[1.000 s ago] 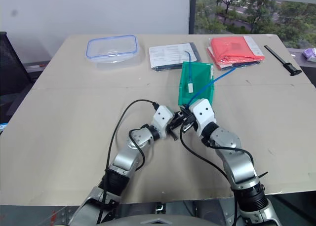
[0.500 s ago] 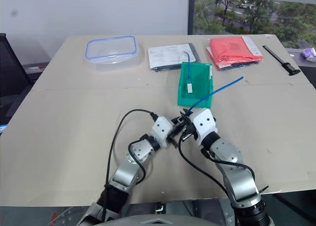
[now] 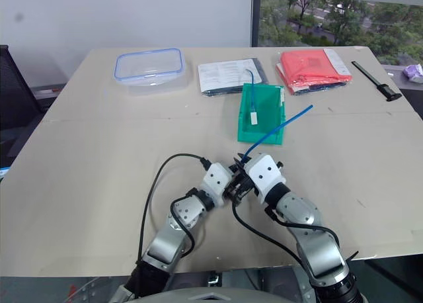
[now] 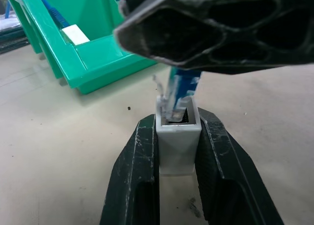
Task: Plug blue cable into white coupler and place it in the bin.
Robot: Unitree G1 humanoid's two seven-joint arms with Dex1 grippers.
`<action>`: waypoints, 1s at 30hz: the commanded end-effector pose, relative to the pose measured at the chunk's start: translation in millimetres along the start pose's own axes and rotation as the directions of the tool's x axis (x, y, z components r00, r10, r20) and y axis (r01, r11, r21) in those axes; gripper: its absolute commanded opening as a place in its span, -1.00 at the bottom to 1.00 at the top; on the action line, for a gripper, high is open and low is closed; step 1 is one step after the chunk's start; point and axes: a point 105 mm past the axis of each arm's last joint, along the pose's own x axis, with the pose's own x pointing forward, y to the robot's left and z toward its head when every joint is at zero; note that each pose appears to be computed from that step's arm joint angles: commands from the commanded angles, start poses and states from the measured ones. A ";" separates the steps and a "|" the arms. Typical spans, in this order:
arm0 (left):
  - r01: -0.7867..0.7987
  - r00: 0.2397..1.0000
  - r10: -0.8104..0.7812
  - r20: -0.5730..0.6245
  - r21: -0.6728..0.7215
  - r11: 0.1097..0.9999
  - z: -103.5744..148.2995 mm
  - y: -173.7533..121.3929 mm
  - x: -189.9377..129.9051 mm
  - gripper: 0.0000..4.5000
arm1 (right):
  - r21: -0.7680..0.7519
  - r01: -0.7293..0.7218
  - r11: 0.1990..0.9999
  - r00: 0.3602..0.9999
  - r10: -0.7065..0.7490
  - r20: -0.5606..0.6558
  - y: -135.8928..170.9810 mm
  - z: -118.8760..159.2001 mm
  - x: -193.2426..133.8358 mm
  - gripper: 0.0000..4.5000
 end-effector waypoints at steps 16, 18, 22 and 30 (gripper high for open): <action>0.023 0.994 -0.027 -0.107 -0.045 0.999 -23.9 -18.4 -7.3 -0.82 | 0.017 0.074 0.997 0.990 -0.072 -0.119 -11.9 -16.4 -9.7 -1.00; 0.025 0.994 -0.029 -0.108 -0.047 0.999 -24.3 -19.4 -7.3 -0.82 | 0.014 0.074 0.997 0.990 -0.072 -0.121 -12.6 -16.4 -9.8 -1.00; 0.022 0.994 -0.027 -0.110 -0.047 0.999 -24.6 -19.3 -7.6 -0.82 | -0.007 0.052 0.999 0.990 -0.052 -0.131 -11.2 -16.2 -11.0 -1.00; 0.024 0.994 -0.029 -0.108 -0.046 0.999 -23.9 -21.0 -6.6 -0.82 | 0.045 -0.003 0.999 0.977 0.013 -0.211 2.3 -34.4 1.0 -1.00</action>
